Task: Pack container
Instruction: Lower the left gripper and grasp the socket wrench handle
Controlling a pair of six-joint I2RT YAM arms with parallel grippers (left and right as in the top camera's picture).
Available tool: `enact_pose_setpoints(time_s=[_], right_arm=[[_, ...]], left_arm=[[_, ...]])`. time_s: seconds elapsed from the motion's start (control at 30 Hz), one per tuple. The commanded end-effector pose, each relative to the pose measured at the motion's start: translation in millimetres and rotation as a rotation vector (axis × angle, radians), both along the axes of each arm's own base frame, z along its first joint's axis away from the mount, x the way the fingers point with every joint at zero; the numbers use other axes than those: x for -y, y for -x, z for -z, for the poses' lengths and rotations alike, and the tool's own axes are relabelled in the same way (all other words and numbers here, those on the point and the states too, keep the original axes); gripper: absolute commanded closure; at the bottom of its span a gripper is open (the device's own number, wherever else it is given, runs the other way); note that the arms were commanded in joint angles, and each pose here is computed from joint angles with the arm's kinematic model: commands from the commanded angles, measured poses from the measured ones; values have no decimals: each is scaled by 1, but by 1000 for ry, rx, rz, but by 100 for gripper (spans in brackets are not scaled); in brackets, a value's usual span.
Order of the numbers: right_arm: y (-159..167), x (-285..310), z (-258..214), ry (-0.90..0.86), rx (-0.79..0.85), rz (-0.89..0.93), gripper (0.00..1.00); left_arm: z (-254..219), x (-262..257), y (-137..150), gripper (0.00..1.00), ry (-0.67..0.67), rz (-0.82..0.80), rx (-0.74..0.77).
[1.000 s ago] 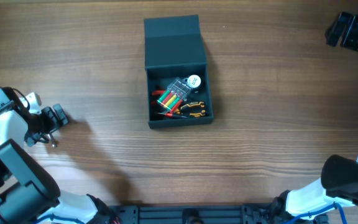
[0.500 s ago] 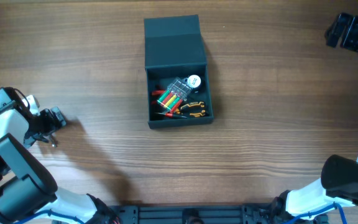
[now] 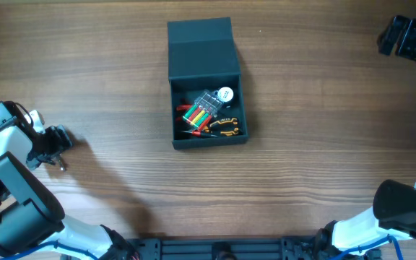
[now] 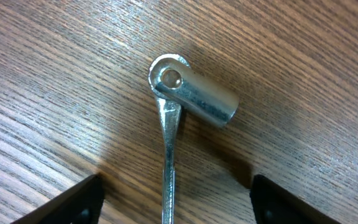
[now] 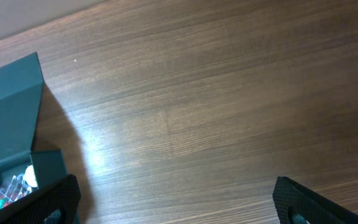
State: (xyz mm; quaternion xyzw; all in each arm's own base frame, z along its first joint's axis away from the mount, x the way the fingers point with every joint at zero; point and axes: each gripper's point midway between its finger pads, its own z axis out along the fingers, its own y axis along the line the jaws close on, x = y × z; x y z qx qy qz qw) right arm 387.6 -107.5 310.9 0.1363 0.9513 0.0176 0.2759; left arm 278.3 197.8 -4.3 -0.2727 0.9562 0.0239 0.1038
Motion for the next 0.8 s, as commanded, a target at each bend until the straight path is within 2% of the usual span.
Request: enact_pose_setpoints(time_s=[0.0, 0.13, 0.37, 0.47, 0.77], right_arm=[[7, -4, -11, 10, 27, -14, 0], [7, -4, -11, 10, 27, -14, 0], [8, -5, -10, 10, 22, -16, 0], [9, -5, -10, 9, 17, -17, 0], [9, -5, -9, 11, 15, -20, 0]], left_arm=[[16, 17, 5, 29, 92, 11, -21], [16, 19, 6, 42, 106, 12, -22], [16, 23, 6, 51, 123, 15, -19], [16, 22, 5, 65, 119, 14, -15], [16, 21, 4, 69, 120, -4, -11]])
